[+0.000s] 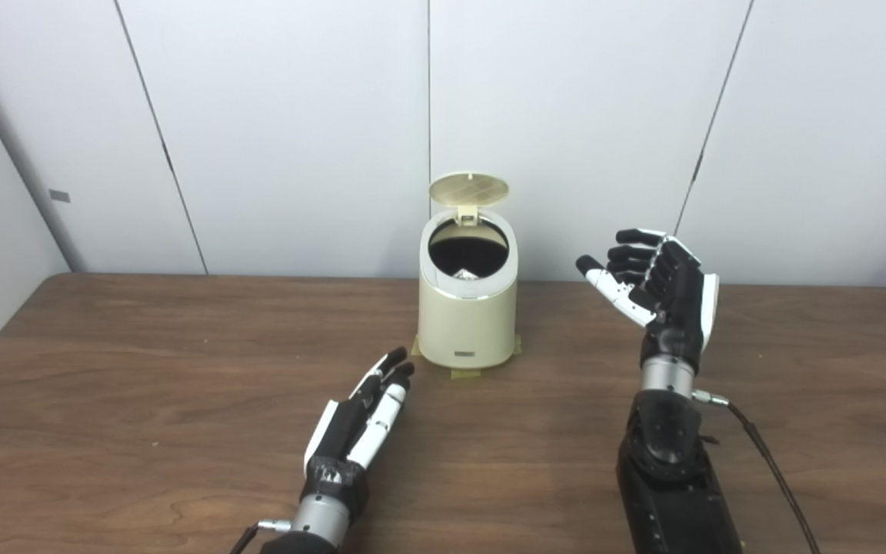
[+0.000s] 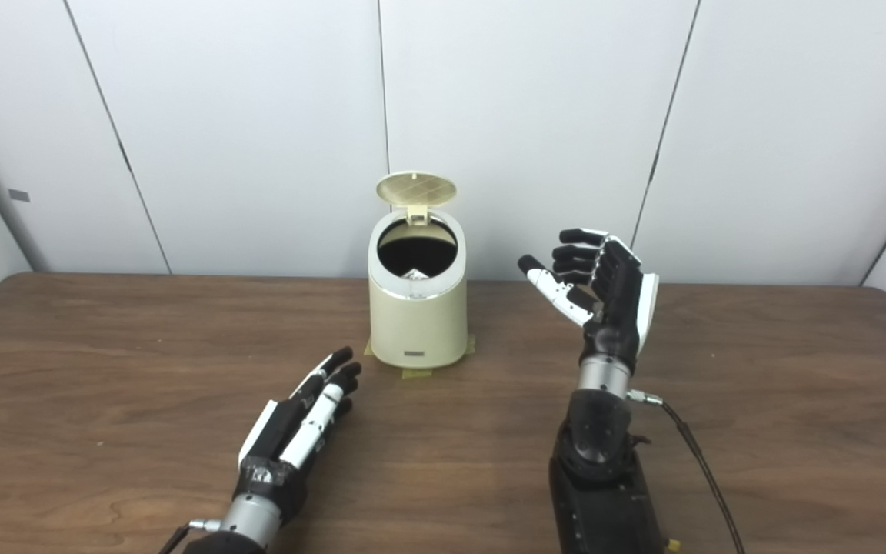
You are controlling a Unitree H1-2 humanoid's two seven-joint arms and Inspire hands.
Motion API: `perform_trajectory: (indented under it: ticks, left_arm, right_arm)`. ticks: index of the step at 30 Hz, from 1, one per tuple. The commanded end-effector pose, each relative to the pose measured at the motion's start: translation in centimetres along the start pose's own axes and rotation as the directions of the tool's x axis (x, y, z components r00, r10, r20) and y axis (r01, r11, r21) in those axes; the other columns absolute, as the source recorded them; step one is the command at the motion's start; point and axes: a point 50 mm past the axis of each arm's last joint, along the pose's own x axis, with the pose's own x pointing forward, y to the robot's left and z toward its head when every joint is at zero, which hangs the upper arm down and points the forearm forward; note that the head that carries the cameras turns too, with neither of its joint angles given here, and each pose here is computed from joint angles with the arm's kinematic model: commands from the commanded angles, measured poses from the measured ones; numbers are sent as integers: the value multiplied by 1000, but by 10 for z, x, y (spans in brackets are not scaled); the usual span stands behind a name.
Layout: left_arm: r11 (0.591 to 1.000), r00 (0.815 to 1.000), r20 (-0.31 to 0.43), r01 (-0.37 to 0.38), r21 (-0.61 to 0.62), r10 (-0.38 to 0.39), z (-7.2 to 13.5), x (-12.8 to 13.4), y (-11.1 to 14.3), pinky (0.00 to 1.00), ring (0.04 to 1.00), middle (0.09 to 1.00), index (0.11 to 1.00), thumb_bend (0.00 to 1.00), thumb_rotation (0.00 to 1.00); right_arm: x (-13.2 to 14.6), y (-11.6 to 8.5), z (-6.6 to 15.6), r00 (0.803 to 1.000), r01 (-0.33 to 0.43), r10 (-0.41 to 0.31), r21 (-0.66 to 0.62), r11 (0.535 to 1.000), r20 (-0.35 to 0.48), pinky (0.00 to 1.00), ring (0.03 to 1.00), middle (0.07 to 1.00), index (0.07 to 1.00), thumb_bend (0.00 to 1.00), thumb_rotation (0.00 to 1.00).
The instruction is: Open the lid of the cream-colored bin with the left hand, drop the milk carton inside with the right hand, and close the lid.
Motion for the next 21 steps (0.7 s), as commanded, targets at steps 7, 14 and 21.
perform_trajectory:
  ticks: [7, 14, 21]
  left_arm:
    - [996, 989, 130, -56, -75, 65, 34, 17, 19, 996, 968, 950, 955, 230, 724]
    - [985, 976, 161, -132, -112, 149, 59, 39, 45, 983, 972, 965, 958, 257, 841]
    - [992, 967, 230, -93, -83, 110, 94, 70, 65, 964, 977, 975, 973, 348, 899]
  right_arm:
    - [-2, -44, 17, 937, -307, 325, 139, 942, -131, 831, 833, 826, 812, 588, 869]
    - [-17, -72, -3, 904, -350, 381, 173, 921, -195, 962, 981, 958, 949, 663, 999]
    - [-33, -82, -21, 906, -340, 379, 208, 917, -190, 976, 1000, 999, 972, 673, 1000]
